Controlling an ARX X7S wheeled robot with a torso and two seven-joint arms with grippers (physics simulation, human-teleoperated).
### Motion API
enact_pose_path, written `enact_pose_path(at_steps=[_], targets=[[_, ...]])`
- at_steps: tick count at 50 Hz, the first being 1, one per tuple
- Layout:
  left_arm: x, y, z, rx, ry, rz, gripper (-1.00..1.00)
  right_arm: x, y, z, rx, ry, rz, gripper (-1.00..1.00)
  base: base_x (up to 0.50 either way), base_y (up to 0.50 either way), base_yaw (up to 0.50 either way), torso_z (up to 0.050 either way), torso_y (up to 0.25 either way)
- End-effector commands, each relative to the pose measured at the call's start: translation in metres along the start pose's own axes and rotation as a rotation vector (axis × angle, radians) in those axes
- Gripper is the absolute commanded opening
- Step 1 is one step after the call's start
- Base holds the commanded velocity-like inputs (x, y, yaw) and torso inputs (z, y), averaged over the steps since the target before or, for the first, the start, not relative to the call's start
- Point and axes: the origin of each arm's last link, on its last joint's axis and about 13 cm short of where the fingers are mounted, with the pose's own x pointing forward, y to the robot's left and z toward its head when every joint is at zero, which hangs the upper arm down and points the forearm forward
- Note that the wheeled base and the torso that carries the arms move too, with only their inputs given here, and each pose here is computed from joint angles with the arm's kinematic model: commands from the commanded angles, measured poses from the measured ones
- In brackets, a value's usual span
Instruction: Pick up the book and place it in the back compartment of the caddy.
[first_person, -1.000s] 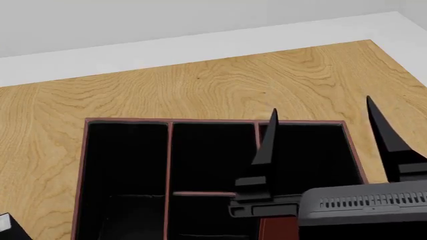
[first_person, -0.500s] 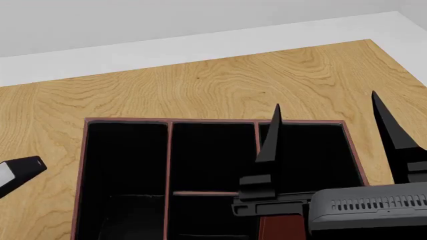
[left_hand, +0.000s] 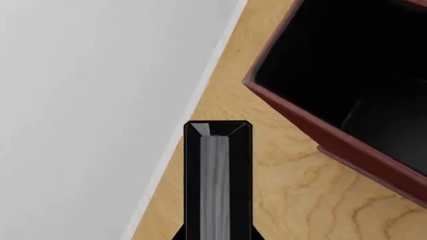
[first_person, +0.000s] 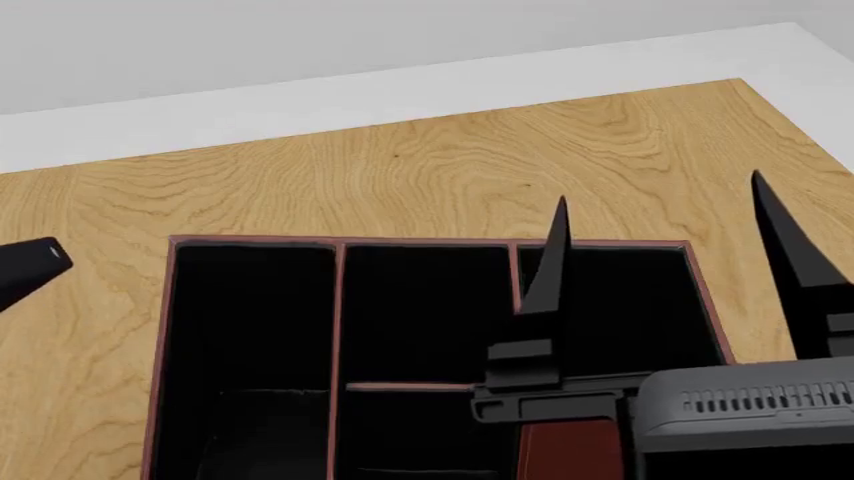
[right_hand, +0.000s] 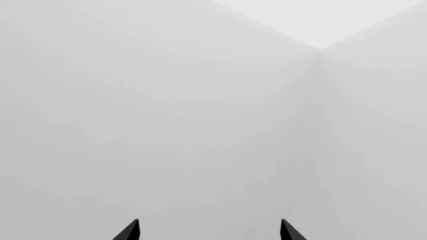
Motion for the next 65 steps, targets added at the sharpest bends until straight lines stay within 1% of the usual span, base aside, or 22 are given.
enact_pose_path(at_steps=[1,5,9,12,13,14,20,21,23,26,27,29,35,36,44,51,56,57,58,59,65], targets=[[-0.011,0.024,0.030,0.022,-0.062,0.102,-1.00,0.002,-0.002,0.000,0.007,-0.011,0.000,1.00,0.00,0.00,0.00,0.000,0.000],[-0.015,0.034,0.048,0.036,-0.075,0.118,-1.00,0.000,-0.003,0.000,0.010,-0.016,0.000,1.00,0.00,0.00,0.00,0.000,0.002],[-0.018,0.041,0.064,0.044,-0.071,0.131,-1.00,0.000,-0.003,-0.002,0.014,-0.016,0.003,1.00,0.00,0.00,0.00,0.000,0.000],[-0.019,0.045,0.076,0.045,-0.116,0.157,-1.00,0.001,-0.003,-0.004,0.021,-0.019,0.006,1.00,0.00,0.00,0.00,0.000,0.003],[-0.019,0.047,0.083,0.063,-0.134,0.181,-1.00,0.002,-0.003,-0.005,0.023,-0.019,0.006,1.00,0.00,0.00,0.00,0.000,0.000],[-0.019,0.048,0.086,0.060,-0.142,0.195,-1.00,0.002,-0.003,-0.005,0.025,-0.019,0.006,1.00,0.00,0.00,0.00,0.000,0.000],[-0.022,0.052,0.106,0.071,-0.175,0.167,-1.00,0.002,-0.004,-0.008,0.028,-0.022,0.010,1.00,0.00,0.00,0.00,0.000,0.002],[-0.022,0.053,0.112,0.085,-0.182,0.160,-1.00,0.002,-0.004,-0.008,0.028,-0.023,0.011,1.00,0.00,0.00,0.00,0.000,0.000],[-0.023,0.054,0.118,0.103,-0.181,0.147,-1.00,0.002,-0.005,-0.008,0.029,-0.025,0.013,1.00,0.00,0.00,0.00,0.000,0.000],[-0.023,0.056,0.125,0.102,-0.180,0.144,-1.00,0.002,-0.006,-0.009,0.027,-0.027,0.014,1.00,0.00,0.00,0.00,0.000,0.000],[-0.022,0.058,0.129,0.104,-0.176,0.157,-1.00,0.002,-0.006,-0.009,0.027,-0.029,0.013,1.00,0.00,0.00,0.00,0.000,0.010],[-0.021,0.058,0.133,0.127,-0.162,0.177,-1.00,0.003,-0.006,-0.010,0.030,-0.031,0.013,1.00,0.00,0.00,0.00,0.000,0.000],[-0.022,0.058,0.145,0.120,-0.178,0.143,-1.00,0.004,-0.006,-0.012,0.036,-0.032,0.020,1.00,0.00,0.00,0.00,0.000,0.002],[-0.021,0.058,0.147,0.129,-0.180,0.151,-1.00,0.004,-0.006,-0.012,0.038,-0.033,0.021,1.00,0.00,0.00,0.00,0.000,0.000],[-0.019,0.056,0.158,0.096,-0.211,0.081,-1.00,0.005,-0.007,-0.010,0.043,-0.039,0.024,1.00,0.00,0.00,0.00,0.000,0.001],[-0.017,0.056,0.168,0.111,-0.202,0.038,-1.00,0.005,-0.008,-0.009,0.042,-0.039,0.027,1.00,0.00,0.00,0.00,0.000,0.001],[-0.017,0.054,0.179,0.140,-0.225,0.037,-1.00,0.006,-0.008,-0.008,0.045,-0.039,0.025,1.00,0.00,0.00,0.00,0.000,0.002],[-0.017,0.053,0.181,0.150,-0.214,0.014,-1.00,0.006,-0.008,-0.008,0.045,-0.039,0.026,1.00,0.00,0.00,0.00,0.000,0.000],[-0.016,0.053,0.183,0.168,-0.204,0.016,-1.00,0.007,-0.008,-0.007,0.045,-0.040,0.027,1.00,0.00,0.00,0.00,0.000,0.000],[-0.016,0.053,0.185,0.164,-0.203,0.012,-1.00,0.007,-0.008,-0.007,0.045,-0.040,0.028,1.00,0.00,0.00,0.00,0.015,0.000],[-0.017,0.051,0.199,0.217,-0.179,-0.036,-1.00,0.008,-0.009,-0.005,0.045,-0.043,0.029,1.00,0.00,0.00,0.00,0.000,0.002]])
